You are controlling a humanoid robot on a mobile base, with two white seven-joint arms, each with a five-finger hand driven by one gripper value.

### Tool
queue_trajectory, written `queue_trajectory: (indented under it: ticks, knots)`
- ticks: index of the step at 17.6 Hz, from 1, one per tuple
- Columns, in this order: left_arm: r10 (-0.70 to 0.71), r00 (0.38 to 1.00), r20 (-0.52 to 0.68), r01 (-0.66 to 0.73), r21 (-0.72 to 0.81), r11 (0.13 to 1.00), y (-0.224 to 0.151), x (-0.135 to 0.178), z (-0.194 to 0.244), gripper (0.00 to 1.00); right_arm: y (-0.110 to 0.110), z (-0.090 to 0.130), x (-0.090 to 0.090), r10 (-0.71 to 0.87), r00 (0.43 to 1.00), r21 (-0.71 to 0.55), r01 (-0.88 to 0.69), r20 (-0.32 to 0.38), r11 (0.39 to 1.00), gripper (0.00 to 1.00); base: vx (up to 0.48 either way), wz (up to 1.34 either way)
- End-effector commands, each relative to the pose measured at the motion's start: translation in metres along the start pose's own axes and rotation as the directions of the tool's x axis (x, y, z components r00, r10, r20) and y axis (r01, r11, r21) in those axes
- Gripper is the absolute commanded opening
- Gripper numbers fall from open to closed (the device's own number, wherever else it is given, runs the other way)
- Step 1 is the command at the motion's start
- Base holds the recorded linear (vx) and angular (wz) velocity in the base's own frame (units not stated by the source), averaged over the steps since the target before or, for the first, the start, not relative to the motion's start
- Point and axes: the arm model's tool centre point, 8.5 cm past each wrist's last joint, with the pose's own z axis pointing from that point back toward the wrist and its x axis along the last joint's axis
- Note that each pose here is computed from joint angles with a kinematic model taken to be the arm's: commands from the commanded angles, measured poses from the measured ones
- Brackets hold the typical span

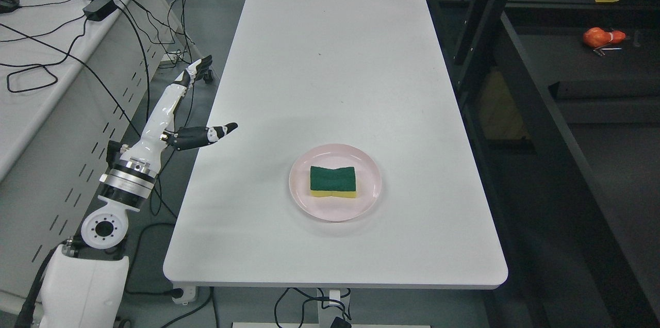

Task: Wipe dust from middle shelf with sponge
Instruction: 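Raise the left hand and reach toward the sponge on the pink plate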

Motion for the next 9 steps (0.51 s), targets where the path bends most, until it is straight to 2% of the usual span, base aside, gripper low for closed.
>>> queue_trajectory:
  ticks: [1, 5, 9]
  knots:
    - [-0.413, 0.893, 0.178, 0.448, -0.427, 0.785, -0.074, 0.008, -0.063, 0.97, -0.010, 0.000, 0.010, -0.003, 1.000, -0.014, 0.003, 0.022, 1.000, 1.00, 0.000, 0.00]
    - [-0.434, 0.859, 0.273, 0.511, -0.520, 0.685, -0.133, 0.026, -0.085, 0.97, -0.010, 0.000, 0.010, -0.003, 1.000, -0.014, 0.003, 0.022, 1.000, 1.00, 0.000, 0.00]
    - [-0.393, 0.832, 0.391, 0.554, -0.595, 0.582, -0.181, 0.041, -0.081, 0.96, -0.010, 0.000, 0.010, -0.003, 1.000, -0.014, 0.003, 0.022, 1.000, 1.00, 0.000, 0.00]
